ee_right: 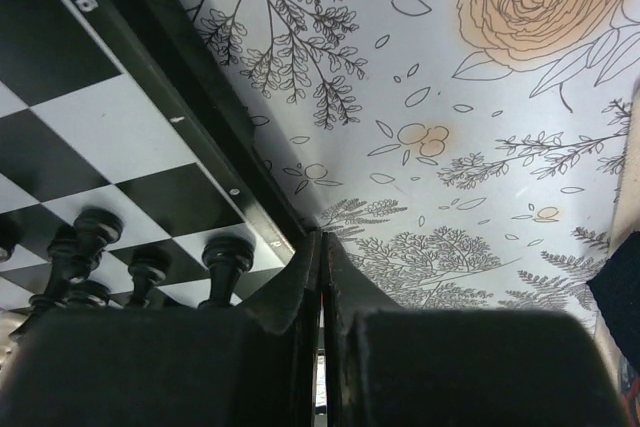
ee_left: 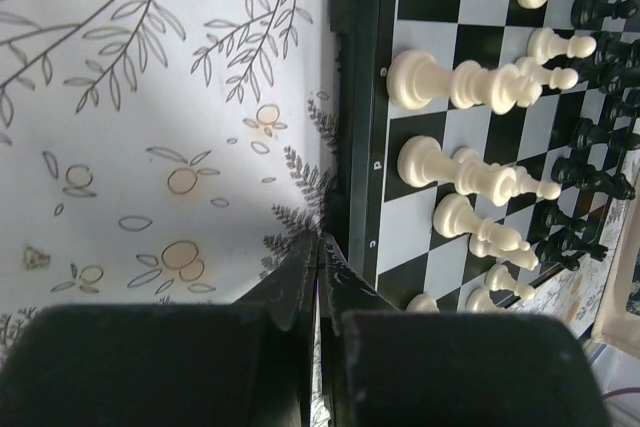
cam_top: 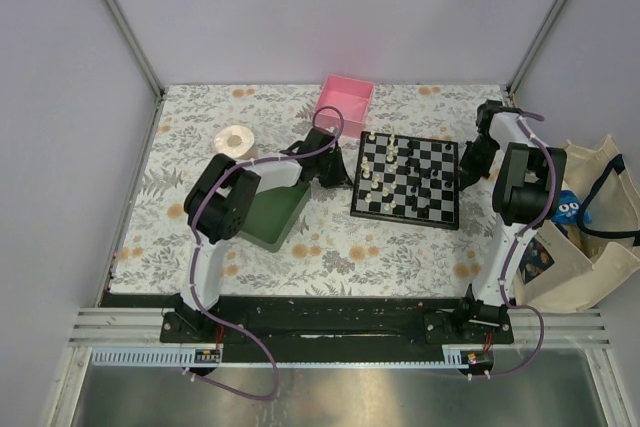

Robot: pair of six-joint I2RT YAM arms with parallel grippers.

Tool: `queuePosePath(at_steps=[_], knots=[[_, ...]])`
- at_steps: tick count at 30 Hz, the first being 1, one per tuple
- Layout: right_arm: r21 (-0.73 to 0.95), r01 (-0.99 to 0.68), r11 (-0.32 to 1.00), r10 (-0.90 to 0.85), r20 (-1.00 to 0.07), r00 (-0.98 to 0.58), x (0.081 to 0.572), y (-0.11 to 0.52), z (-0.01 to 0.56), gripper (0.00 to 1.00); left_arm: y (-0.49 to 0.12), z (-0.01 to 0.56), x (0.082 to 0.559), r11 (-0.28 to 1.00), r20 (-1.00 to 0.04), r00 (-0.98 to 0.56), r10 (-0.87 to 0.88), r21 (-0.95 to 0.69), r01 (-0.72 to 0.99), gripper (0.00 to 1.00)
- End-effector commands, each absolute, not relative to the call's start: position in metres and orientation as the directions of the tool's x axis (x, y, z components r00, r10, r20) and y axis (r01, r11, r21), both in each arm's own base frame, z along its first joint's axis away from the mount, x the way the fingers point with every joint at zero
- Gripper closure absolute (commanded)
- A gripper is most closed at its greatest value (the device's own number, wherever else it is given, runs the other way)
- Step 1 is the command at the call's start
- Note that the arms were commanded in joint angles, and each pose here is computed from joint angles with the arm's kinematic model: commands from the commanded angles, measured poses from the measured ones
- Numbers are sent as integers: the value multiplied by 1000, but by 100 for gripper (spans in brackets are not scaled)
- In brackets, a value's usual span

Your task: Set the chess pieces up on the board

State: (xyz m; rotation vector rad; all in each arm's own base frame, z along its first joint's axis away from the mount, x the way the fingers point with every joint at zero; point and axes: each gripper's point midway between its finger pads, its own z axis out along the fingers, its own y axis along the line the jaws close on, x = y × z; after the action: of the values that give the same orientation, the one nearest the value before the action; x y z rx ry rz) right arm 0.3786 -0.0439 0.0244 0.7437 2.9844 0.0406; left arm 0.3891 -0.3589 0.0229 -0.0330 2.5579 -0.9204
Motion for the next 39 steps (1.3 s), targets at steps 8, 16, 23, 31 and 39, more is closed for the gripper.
queuePosePath(at_steps=[8,16,23,31,39], knots=[[129,439,889,445,-15,-895,372,-8,12,94,-350,39,376,783,-396,-906,-147,-607,138,100],[134,406,904,411,-16,-911,364,4,17,94,-348,44,372,779,-400,-906,-140,-609,149,100],[148,333,931,340,-20,-940,355,35,22,93,-344,47,360,765,-397,-908,-133,-624,161,100],[164,293,942,305,-47,-951,339,62,23,93,-330,48,342,768,-403,-904,-141,-621,157,100],[178,241,954,256,-69,-964,326,86,28,93,-323,42,329,771,-403,-906,-130,-616,163,100]])
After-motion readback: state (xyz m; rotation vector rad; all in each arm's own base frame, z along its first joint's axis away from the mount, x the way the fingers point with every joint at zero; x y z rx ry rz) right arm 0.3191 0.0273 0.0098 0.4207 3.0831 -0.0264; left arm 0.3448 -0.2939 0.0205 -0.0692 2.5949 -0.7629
